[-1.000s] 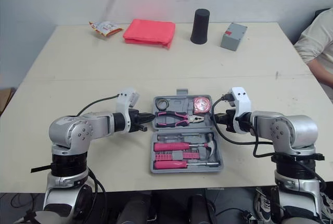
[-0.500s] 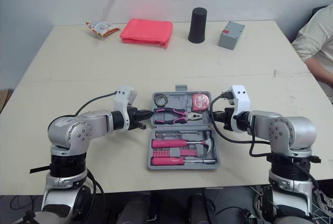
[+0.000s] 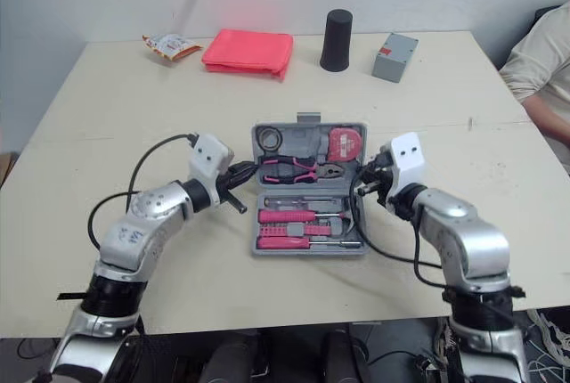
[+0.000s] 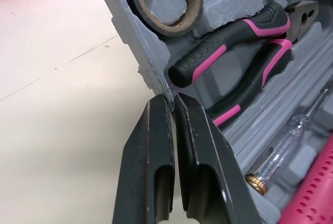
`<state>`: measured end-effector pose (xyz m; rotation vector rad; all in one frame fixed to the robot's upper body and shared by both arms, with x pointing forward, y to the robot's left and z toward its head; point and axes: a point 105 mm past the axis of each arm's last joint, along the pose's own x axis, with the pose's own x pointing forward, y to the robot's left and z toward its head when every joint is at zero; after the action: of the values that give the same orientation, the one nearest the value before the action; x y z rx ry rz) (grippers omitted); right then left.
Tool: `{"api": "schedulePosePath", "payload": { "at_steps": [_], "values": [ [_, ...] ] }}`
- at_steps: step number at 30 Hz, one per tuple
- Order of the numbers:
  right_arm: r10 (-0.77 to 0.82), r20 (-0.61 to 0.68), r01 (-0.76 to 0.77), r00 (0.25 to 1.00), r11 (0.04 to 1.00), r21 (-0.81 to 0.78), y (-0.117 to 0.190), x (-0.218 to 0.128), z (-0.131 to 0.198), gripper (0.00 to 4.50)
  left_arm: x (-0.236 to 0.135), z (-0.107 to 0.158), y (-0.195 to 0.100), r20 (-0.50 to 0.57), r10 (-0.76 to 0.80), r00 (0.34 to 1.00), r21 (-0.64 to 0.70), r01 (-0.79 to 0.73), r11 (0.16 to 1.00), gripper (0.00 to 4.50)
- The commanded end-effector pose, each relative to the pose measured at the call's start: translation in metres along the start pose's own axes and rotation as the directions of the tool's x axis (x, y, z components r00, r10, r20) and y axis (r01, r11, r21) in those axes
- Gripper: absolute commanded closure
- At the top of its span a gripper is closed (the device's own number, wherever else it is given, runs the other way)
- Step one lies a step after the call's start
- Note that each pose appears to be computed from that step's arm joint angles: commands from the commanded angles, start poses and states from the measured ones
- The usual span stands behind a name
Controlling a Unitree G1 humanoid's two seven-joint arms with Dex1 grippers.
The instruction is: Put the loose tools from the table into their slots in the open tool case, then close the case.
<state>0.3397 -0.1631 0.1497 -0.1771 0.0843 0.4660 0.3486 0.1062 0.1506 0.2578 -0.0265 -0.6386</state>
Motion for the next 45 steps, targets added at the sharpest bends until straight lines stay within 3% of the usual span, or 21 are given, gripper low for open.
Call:
{"api": "schedulePosePath", "payload": {
  "at_steps": [1, 5, 15, 18, 20, 22, 24, 25, 29, 31, 33, 34, 35, 37, 43, 45],
  "values": [
    [-0.014, 0.128, 0.042, 0.992, 0.974, -0.221, 0.001, -0.007, 0.005, 4.5, -0.012, 0.018, 0.006, 0.153, 0.082, 0.985, 0.148, -0.105, 0.983, 4.47],
    [0.019, 0.201, 0.063, 0.979, 0.919, -0.39, 0.004, -0.016, -0.008, 4.5, -0.026, 0.004, 0.008, 0.189, 0.151, 0.97, 0.251, -0.197, 0.948, 4.47],
    [0.124, 0.262, 0.084, 0.957, 0.747, -0.66, 0.004, -0.044, -0.035, 4.5, -0.057, -0.03, 0.012, 0.123, 0.233, 0.965, 0.219, -0.256, 0.942, 4.47],
    [0.219, 0.276, 0.024, 0.936, 0.743, -0.669, 0.014, -0.061, -0.023, 3.39, -0.08, -0.025, 0.003, 0.101, 0.187, 0.977, 0.14, -0.2, 0.97, 3.57],
    [0.324, 0.276, -0.047, 0.905, 0.721, -0.691, 0.027, -0.08, 0.005, 2.38, -0.106, -0.016, -0.004, 0.049, 0.127, 0.991, -0.006, -0.127, 0.992, 2.61],
    [0.415, 0.151, -0.239, 0.897, 0.743, -0.625, 0.039, -0.1, 0.014, 1.41, -0.14, -0.012, -0.014, -0.039, 0.028, 0.999, -0.194, -0.035, 0.98, 1.71],
    [0.519, -0.03, -0.477, 0.854, 0.761, -0.44, 0.049, -0.127, 0.014, 0.36, -0.18, -0.001, -0.017, -0.082, -0.058, 0.995, -0.305, 0.03, 0.952, 0.8],
    [0.552, -0.115, -0.558, 0.826, 0.772, -0.304, 0.049, -0.139, 0.012, 0.09, -0.195, 0.001, -0.011, -0.12, -0.055, 0.991, -0.31, 0.015, 0.951, 0.79],
    [0.61, -0.16, -0.62, 0.777, 0.784, -0.026, 0.045, -0.153, 0.022, 0.09, -0.215, -0.001, 0.028, -0.217, 0.026, 0.976, -0.302, -0.092, 0.949, 0.79],
    [0.615, -0.161, -0.617, 0.772, 0.786, 0.048, 0.044, -0.153, 0.022, 0.09, -0.212, 0.0, 0.034, -0.214, 0.022, 0.977, -0.29, -0.085, 0.953, 0.79],
    [0.662, -0.233, -0.671, 0.712, 0.74, 0.052, 0.055, -0.153, 0.004, 0.09, -0.189, 0.0, 0.041, -0.21, -0.038, 0.977, -0.241, -0.014, 0.97, 0.79],
    [0.673, -0.274, -0.69, 0.687, 0.723, 0.044, 0.06, -0.151, -0.007, 0.46, -0.174, -0.003, 0.045, -0.228, -0.063, 0.972, -0.2, 0.017, 0.98, 0.79],
    [0.685, -0.29, -0.703, 0.668, 0.709, 0.057, 0.064, -0.15, -0.012, 0.59, -0.161, -0.003, 0.049, -0.23, -0.07, 0.971, -0.165, 0.033, 0.986, 1.05],
    [0.711, -0.282, -0.723, 0.644, 0.686, 0.077, 0.074, -0.146, -0.014, 1.33, -0.138, -0.006, 0.057, -0.236, -0.07, 0.969, -0.117, 0.043, 0.992, 1.68],
    [0.721, -0.321, -0.746, 0.614, 0.663, 0.063, 0.093, -0.132, -0.029, 4.43, -0.057, -0.001, 0.047, -0.219, -0.217, 0.951, -0.028, 0.217, 0.976, 4.44],
    [0.702, -0.335, -0.731, 0.628, 0.68, 0.055, 0.093, -0.125, -0.035, 4.43, -0.036, 0.0, 0.042, -0.219, -0.271, 0.937, -0.007, 0.276, 0.961, 4.44]
  ]
}}
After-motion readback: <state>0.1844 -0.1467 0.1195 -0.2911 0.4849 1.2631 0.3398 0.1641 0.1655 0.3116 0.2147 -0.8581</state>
